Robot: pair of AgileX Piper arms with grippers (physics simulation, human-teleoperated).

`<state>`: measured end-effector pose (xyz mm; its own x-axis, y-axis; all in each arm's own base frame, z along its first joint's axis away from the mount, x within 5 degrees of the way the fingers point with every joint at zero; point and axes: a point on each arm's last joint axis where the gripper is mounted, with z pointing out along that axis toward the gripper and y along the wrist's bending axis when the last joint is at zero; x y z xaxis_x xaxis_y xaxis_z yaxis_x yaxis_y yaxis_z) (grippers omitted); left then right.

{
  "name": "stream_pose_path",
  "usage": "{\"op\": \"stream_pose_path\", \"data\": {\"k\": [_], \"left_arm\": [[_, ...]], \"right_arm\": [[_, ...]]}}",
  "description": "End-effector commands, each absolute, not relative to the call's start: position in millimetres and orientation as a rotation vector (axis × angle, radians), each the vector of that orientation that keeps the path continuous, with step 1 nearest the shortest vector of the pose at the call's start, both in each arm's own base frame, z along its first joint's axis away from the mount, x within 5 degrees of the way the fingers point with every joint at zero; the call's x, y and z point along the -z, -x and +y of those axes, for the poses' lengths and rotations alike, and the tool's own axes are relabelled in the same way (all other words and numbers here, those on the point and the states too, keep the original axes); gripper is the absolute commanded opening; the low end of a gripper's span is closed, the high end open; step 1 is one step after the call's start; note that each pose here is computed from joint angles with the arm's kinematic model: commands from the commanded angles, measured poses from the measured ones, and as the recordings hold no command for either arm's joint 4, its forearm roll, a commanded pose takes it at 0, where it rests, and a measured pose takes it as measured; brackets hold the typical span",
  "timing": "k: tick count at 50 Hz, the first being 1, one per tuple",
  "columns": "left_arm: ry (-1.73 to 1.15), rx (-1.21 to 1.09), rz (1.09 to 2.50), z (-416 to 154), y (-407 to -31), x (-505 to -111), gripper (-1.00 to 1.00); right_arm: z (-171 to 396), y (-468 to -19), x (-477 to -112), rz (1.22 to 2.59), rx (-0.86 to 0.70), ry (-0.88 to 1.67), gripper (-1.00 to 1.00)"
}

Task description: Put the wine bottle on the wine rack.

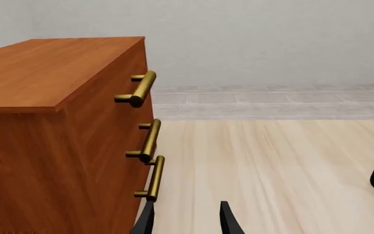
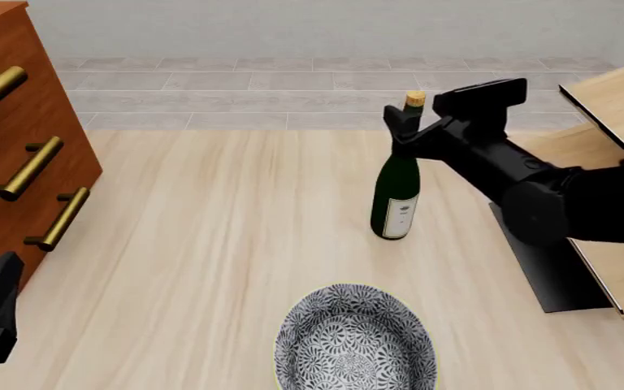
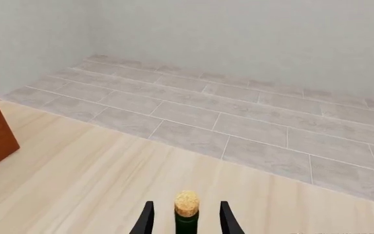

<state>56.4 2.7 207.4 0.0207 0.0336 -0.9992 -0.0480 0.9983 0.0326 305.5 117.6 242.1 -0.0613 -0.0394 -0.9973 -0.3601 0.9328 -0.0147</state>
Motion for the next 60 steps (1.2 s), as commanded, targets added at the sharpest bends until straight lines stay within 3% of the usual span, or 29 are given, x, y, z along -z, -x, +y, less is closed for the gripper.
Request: {"op": "stream_pose_path", "data": {"k": [1,17,18,60], "left_arm": [[0.011,-0.064,1.548,2.7,-56.4,-207.5,1.00],[0.007,-0.061,1.543,2.4,-56.4,-208.0,1.00],[0.008,-0.061,1.543,2.5,-56.4,-208.0,1.00],[0.015,-0.056,1.539,2.5,-56.4,-208.4,1.00]], "right_arm": [[117.7,-309.4,-239.2,1.628,-0.272,0.305,1.00],[114.8,-311.0,-235.5,1.639,-0.271,0.290,1.00],[114.2,-310.7,-236.0,1.638,-0.272,0.287,-1.00],[111.8,-296.9,-263.9,1.602,-0.273,0.296,-1.00]]}}
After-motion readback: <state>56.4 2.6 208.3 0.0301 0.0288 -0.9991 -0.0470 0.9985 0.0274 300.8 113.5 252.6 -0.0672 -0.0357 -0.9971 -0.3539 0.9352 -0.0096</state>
